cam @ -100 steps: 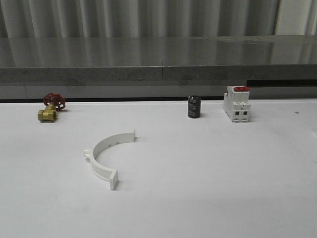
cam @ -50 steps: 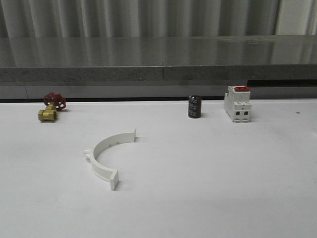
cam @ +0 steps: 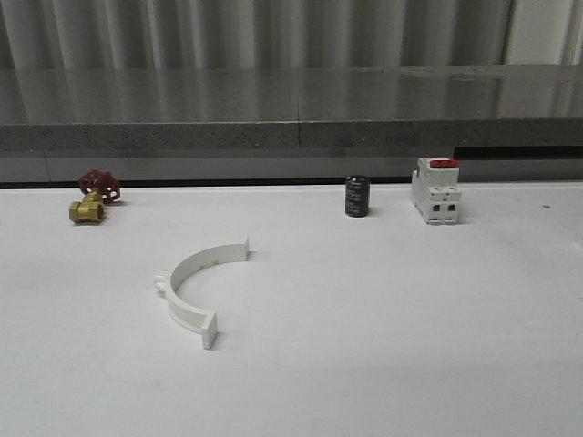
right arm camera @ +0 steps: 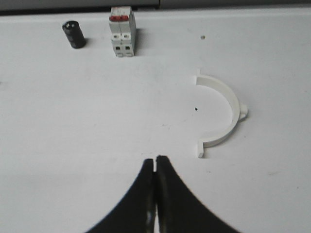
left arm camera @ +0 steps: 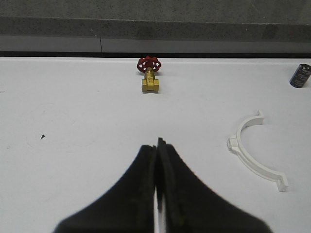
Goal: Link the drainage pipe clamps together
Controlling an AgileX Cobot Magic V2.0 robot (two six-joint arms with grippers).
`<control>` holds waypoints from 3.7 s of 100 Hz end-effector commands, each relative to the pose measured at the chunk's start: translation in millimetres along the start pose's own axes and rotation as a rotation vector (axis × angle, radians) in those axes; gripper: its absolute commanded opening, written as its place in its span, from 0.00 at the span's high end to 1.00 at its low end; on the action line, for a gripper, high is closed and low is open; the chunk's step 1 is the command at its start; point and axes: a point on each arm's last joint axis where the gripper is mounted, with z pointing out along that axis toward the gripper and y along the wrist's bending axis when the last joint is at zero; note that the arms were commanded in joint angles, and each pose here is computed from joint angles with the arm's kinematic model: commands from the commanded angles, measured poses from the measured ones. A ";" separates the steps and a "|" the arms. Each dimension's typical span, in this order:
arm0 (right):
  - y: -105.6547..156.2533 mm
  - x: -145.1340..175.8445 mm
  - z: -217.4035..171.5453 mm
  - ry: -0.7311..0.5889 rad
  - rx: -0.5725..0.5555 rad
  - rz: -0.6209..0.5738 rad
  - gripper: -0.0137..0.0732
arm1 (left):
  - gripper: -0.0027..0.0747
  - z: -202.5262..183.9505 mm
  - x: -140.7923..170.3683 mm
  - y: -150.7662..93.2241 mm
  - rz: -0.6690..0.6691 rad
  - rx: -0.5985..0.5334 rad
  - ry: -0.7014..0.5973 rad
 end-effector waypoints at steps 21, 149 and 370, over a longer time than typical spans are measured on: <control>3.9 -39.4 31.0 0.041 0.002 -0.010 0.90 | 0.99 -2.8 -14.1 -0.6 -0.010 0.004 -0.096; -94.5 -92.9 197.0 0.494 0.182 0.059 0.30 | 0.99 -2.8 -14.2 -0.6 -0.010 0.004 -0.097; -66.5 -98.2 221.9 0.547 0.127 0.175 0.88 | 0.99 -2.9 -14.3 -0.6 -0.010 0.004 -0.098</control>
